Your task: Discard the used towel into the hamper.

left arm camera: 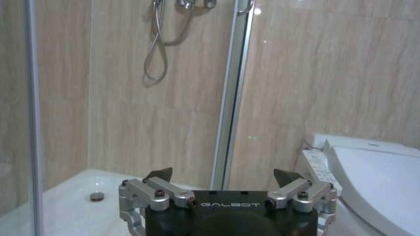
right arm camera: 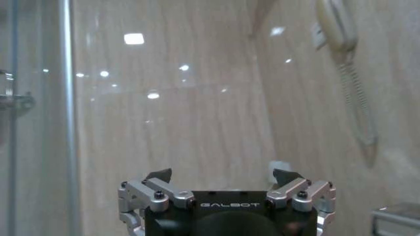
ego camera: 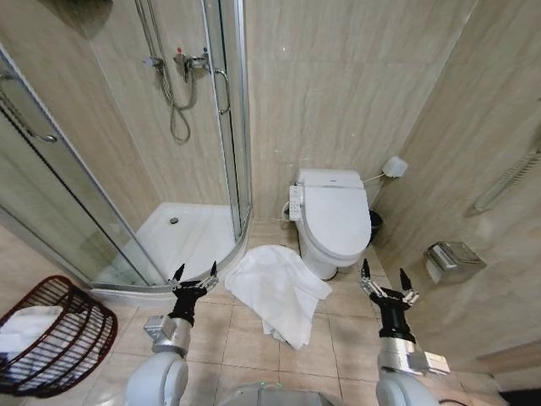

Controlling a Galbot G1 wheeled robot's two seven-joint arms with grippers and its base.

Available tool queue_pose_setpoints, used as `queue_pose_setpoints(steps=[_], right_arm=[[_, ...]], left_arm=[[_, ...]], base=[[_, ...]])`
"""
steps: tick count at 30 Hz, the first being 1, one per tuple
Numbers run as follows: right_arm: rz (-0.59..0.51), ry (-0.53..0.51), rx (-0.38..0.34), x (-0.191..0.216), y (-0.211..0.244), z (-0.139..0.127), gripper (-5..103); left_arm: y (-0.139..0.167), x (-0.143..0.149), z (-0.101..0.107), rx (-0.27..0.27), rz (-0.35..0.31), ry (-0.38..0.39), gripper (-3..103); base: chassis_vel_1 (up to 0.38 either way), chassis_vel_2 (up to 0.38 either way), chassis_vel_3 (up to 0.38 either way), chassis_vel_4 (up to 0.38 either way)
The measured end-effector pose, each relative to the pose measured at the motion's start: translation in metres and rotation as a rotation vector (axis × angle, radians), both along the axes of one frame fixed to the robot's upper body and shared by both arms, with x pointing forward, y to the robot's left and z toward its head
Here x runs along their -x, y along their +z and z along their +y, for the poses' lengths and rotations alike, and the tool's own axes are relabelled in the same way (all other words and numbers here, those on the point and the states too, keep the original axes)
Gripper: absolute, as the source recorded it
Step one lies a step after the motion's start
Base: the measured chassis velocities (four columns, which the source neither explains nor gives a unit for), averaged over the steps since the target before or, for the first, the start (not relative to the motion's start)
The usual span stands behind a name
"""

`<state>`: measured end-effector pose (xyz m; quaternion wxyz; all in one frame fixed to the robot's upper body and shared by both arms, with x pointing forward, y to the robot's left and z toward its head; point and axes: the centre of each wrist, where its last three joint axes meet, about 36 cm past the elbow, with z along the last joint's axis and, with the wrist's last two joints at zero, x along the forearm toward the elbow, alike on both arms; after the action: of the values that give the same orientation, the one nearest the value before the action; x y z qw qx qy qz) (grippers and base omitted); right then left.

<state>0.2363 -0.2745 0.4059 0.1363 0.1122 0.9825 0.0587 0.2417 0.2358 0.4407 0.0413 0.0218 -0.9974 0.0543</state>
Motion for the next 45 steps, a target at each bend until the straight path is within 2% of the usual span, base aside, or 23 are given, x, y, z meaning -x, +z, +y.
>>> queue_pose_setpoints(steps=[2,5,8,10,14,26,38,45], right_arm=[[0.001,-0.026,0.012,0.001,-0.001,-0.015,100],[0.005,-0.031,0.015,0.004,-0.001,-0.020,100],[0.009,-0.011,0.012,0.008,-0.005,-0.011,100],[0.004,0.022,0.008,0.009,-0.010,0.010,100],[0.005,0.031,0.001,0.008,-0.012,0.025,100],[0.013,0.014,-0.006,0.009,-0.009,0.029,100],[0.027,0.029,0.026,0.015,-0.012,0.026,100],[0.048,0.030,0.038,0.017,-0.013,0.006,100]], left_arm=[[0.000,0.000,0.000,0.000,0.000,0.000,100],[0.000,0.000,0.000,0.000,0.000,0.000,100],[0.000,0.000,0.000,0.000,0.000,0.000,100],[0.000,0.000,0.000,0.000,0.000,0.000,100],[0.000,0.000,0.000,0.000,0.000,0.000,100],[0.000,0.000,0.000,0.000,0.000,0.000,100],[0.000,0.000,0.000,0.000,0.000,0.000,100],[0.000,0.000,0.000,0.000,0.000,0.000,100]], base=[[0.000,0.000,0.000,0.000],[0.000,0.000,0.000,0.000],[0.000,0.000,0.000,0.000],[0.000,0.000,0.000,0.000],[0.000,0.000,0.000,0.000],[0.000,0.000,0.000,0.000],[0.000,0.000,0.000,0.000],[0.000,0.000,0.000,0.000]])
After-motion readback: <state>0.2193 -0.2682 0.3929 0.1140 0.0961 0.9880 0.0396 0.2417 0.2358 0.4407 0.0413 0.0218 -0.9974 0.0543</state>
